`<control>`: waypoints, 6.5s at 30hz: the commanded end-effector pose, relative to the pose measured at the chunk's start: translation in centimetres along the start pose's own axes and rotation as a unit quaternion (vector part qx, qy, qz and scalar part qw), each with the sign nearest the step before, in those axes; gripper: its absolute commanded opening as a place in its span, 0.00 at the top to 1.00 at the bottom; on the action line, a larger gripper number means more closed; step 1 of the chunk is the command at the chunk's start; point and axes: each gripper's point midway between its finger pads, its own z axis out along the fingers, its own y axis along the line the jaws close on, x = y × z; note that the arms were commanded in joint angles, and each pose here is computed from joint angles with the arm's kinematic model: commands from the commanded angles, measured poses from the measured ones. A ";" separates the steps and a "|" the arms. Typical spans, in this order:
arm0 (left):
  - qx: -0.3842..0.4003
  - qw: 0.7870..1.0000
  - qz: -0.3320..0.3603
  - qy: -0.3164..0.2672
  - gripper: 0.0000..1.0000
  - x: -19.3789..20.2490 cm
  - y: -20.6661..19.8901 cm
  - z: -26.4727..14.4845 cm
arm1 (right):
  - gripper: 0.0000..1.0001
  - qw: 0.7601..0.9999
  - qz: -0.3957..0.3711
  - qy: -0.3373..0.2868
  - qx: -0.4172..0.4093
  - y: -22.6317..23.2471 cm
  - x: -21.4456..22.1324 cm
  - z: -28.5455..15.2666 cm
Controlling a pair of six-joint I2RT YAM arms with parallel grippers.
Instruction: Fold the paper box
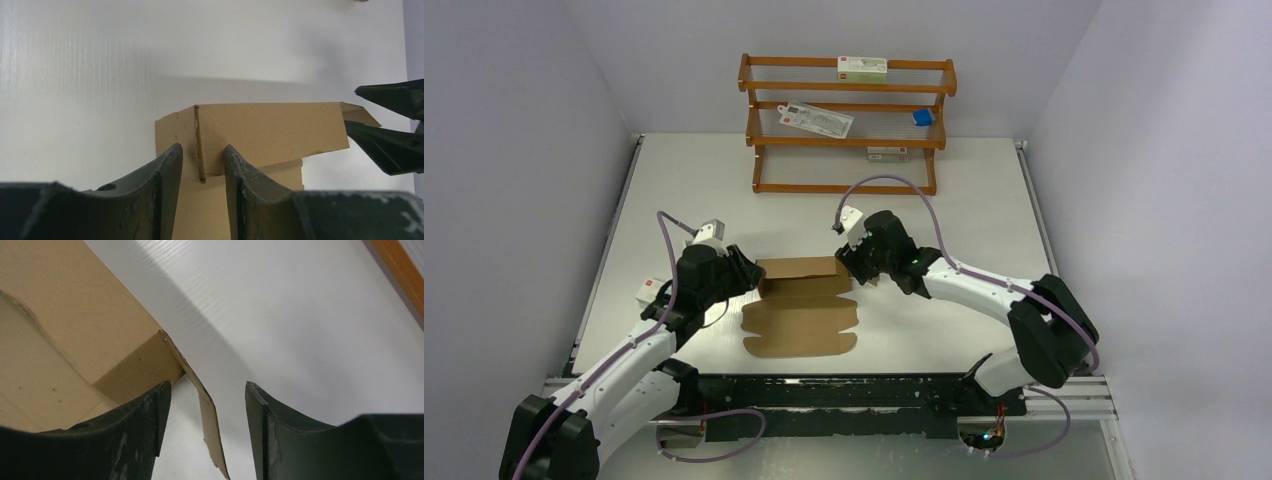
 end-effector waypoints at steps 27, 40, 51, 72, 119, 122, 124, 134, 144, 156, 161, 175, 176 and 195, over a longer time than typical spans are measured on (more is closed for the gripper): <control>0.038 0.999 -0.010 0.006 0.58 -0.1 -1.7 -0.3 | 0.82 0.996 0.088 0.028 -0.020 3.0 1.4 1.7; 0.042 0.999 -0.011 0.005 0.57 -0.1 -1.9 -0.9 | 0.89 0.988 0.152 0.006 0.017 2.4 -0.2 0.9; 0.067 0.997 -0.024 0.017 0.57 0.8 -2.4 -0.6 | 0.89 0.978 0.207 -0.010 0.041 2.8 -0.2 1.4; -0.004 0.998 0.047 -0.040 0.23 -9.3 -4.7 5.9 | 0.93 0.994 0.106 0.008 0.012 3.3 1.4 1.6; 0.107 0.992 -0.057 0.046 0.73 -2.5 -2.6 5.5 | 0.99 0.994 0.109 0.014 0.009 3.1 -0.8 3.7; 0.099 0.992 -0.058 0.044 0.73 -2.0 -2.2 4.5 | 0.99 0.994 0.112 0.015 0.005 3.2 -1.1 4.1; 0.097 0.993 -0.059 0.045 0.72 -1.4 -1.9 3.9 | 0.99 0.993 0.114 0.017 0.001 3.4 -1.2 4.2; 0.094 0.992 -0.067 0.056 0.70 1.0 -0.8 2.4 | 0.97 0.990 0.135 0.021 -0.017 4.3 -0.9 4.4; 0.094 0.992 -0.071 0.040 0.67 0.9 -0.8 1.5 | 0.92 0.987 0.161 0.007 -0.020 4.6 -0.8 4.1; 0.111 0.990 -0.080 0.038 0.60 1.0 -1.4 0.8 | 0.92 0.984 0.176 0.020 -0.019 5.2 0.1 4.7; 0.107 0.990 -0.089 0.007 0.54 -0.5 -1.7 0.1 | 0.92 0.985 0.172 0.019 0.000 4.5 0.3 4.6; 0.120 0.983 -0.136 -0.005 0.54 -0.1 -1.7 0.1 | 0.94 0.988 0.149 0.026 0.004 4.4 1.5 4.9; 0.110 0.984 -0.139 -0.007 0.55 0.0 -1.3 0.1 | 0.94 0.989 0.147 0.027 0.004 4.4 1.6 4.9; 0.069 0.981 -0.168 -0.064 0.40 -1.0 0.4 -1.2 | 0.95 0.991 0.130 0.034 -0.001 4.6 2.3 5.0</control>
